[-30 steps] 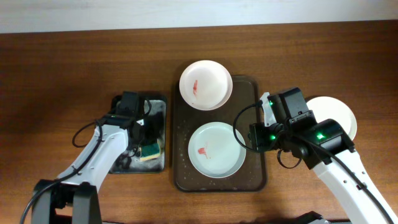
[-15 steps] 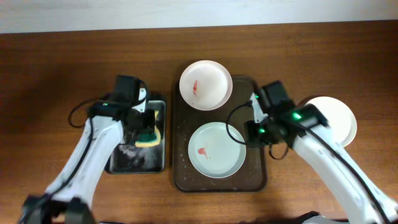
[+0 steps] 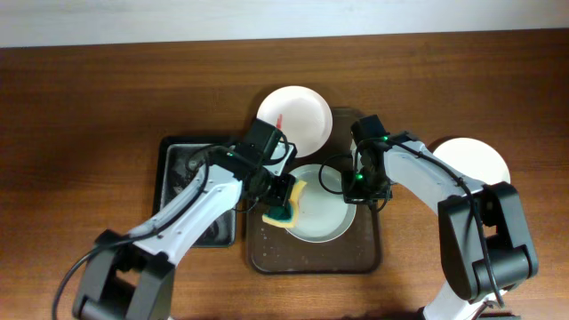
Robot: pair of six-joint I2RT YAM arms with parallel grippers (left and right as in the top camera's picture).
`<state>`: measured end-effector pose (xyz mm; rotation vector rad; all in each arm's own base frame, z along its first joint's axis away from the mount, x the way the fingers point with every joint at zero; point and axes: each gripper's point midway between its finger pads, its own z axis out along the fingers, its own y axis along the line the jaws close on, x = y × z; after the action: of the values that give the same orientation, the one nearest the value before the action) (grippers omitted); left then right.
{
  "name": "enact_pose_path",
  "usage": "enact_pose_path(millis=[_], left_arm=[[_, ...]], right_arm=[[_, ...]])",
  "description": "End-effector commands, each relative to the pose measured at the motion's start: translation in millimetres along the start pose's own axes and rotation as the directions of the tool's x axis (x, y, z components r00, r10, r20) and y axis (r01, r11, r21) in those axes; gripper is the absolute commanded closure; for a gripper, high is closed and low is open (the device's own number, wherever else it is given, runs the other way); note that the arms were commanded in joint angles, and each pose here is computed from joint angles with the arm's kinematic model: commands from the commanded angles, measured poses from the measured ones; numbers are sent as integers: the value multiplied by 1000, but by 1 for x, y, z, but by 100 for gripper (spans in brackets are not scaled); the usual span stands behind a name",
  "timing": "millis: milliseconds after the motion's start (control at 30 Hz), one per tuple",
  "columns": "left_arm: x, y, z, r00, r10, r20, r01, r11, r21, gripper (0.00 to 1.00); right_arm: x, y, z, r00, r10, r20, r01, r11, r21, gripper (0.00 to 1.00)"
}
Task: Clean dirty plates on tray and stack at the side
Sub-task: 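Scrub the pale green plate with the sponge while the right gripper holds its rim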
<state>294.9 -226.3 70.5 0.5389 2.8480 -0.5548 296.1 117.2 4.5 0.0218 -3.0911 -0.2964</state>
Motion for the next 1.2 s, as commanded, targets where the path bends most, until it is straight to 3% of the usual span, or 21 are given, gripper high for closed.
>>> enact_pose_path(millis=[0,167,267,300,367,433,533,567,600,633,700,733,867,900,967,1000,1067,1167], left_arm=[[-10,-8,32,998,-68,2,68,997,24,100],[-26,-37,94,997,39,65,-43,997,65,100],[-9,22,102,999,-36,21,40,975,-218,100],[2,55,91,999,-43,-1,39,916,-400,100],[15,91,69,999,-34,-37,5,799,-601,100],[19,107,56,999,-25,-48,-15,728,-685,100],[16,103,44,999,-24,-43,-12,728,-685,100],[15,91,50,999,-33,-39,2,781,-624,100],[16,55,72,996,-61,-58,31,905,-424,100],[14,7,87,994,-70,-84,56,986,-156,100],[5,-51,87,995,-37,-94,52,985,163,100],[3,-73,85,996,-8,-89,31,965,262,100],[5,-93,86,997,43,-70,-20,953,302,100],[7,-89,88,996,37,-77,-14,959,283,100],[16,-30,93,995,-27,-100,26,1000,-13,100],[18,2,88,993,-62,-97,48,988,-146,100],[14,78,66,991,-126,-45,93,895,-436,100],[5,104,43,995,-104,-9,79,803,-590,100]], right_arm=[[5,-3,10,1000,8,-17,-8,1000,3,96],[7,-3,10,1000,-18,-26,18,1000,6,96],[11,-5,10,998,-40,-39,41,999,11,96],[12,-6,10,998,-39,-43,40,999,20,96],[12,-7,10,998,-38,-42,39,999,20,96],[12,-7,10,998,-36,-43,37,999,20,96],[13,-7,9,998,-33,-49,34,999,22,96],[13,-7,9,998,-33,-49,34,999,22,96],[13,-7,9,998,-33,-49,34,999,22,96],[13,-7,9,998,-33,-49,34,999,22,96],[13,-7,9,998,-33,-49,34,999,22,96],[13,-7,9,998,-33,-50,34,999,22,96],[13,-7,9,998,-33,-49,34,999,22,96],[13,-7,9,998,-33,-50,34,999,22,96],[14,-7,9,998,-32,-53,34,999,23,96],[14,-7,9,998,-32,-53,34,999,23,96],[14,-7,9,998,-33,-52,34,999,22,96],[15,-8,9,998,-32,-56,33,999,24,96]])
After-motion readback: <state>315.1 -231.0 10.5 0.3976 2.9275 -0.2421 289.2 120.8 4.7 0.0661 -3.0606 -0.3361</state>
